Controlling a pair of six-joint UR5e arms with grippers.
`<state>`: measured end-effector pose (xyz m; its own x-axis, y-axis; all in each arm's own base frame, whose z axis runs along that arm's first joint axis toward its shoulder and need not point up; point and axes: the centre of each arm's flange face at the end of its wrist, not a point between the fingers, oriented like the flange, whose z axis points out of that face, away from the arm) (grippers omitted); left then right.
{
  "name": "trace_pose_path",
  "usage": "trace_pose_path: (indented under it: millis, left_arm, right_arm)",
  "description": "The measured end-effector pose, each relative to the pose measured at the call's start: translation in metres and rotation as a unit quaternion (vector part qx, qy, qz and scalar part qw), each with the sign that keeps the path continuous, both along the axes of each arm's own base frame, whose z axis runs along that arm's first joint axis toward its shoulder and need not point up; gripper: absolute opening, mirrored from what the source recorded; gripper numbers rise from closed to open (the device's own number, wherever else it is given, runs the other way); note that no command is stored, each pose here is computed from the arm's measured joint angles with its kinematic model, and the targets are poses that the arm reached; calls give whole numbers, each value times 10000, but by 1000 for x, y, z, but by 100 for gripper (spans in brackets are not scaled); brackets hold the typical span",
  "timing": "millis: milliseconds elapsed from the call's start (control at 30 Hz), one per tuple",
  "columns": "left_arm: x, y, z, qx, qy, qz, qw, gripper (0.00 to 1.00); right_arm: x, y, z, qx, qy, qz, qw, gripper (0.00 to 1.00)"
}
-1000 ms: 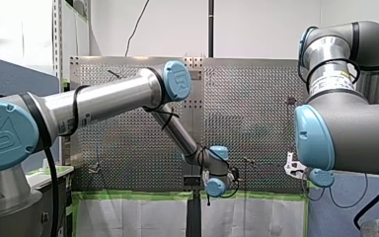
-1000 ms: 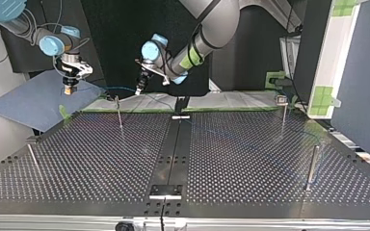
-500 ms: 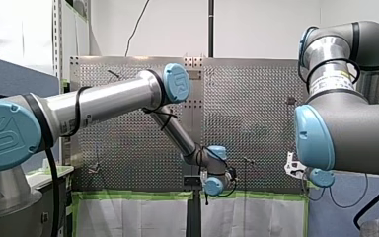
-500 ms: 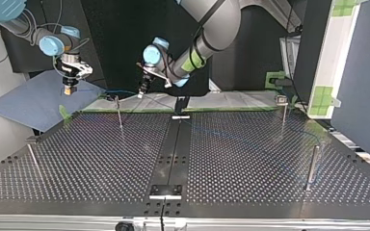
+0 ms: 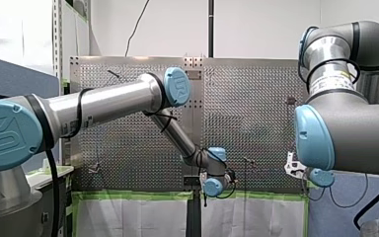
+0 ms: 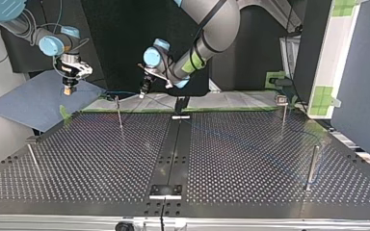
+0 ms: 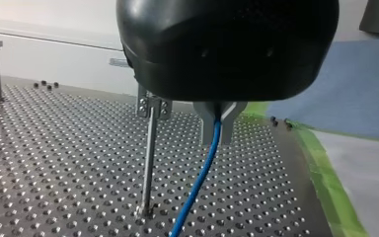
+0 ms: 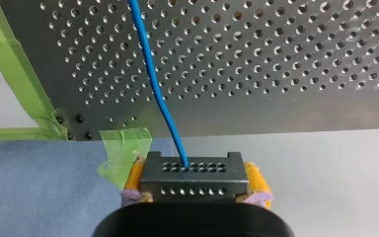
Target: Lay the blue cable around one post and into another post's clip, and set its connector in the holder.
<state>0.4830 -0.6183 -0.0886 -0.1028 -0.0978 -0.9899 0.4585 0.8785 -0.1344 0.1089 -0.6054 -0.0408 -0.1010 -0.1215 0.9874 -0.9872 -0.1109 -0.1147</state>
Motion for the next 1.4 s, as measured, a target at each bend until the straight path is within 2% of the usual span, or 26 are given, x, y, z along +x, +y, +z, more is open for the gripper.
trace_pose_path:
  millis: [267, 600, 767, 1067, 1400]
  left_arm:
    - [-18, -5, -5, 378, -73, -108, 9992, 0]
    - [-19, -15, 5, 626, -290, -164, 9975, 0]
    - [-15, -16, 8, 586, -308, -147, 9977, 0]
    - [-2, -18, 17, 266, -270, -113, 9992, 0]
    - [5, -16, 21, 106, -214, -87, 9997, 0]
  right_arm:
    - [0, 0, 0, 0, 0, 0, 10000, 0]
    - [0, 0, 0, -10, 1, 0, 10000, 0]
    - [0, 0, 0, -12, 1, 1, 10000, 0]
    - [0, -2, 1, -34, -1, 27, 10000, 0]
    - [1, -2, 2, -40, -2, 49, 10000, 0]
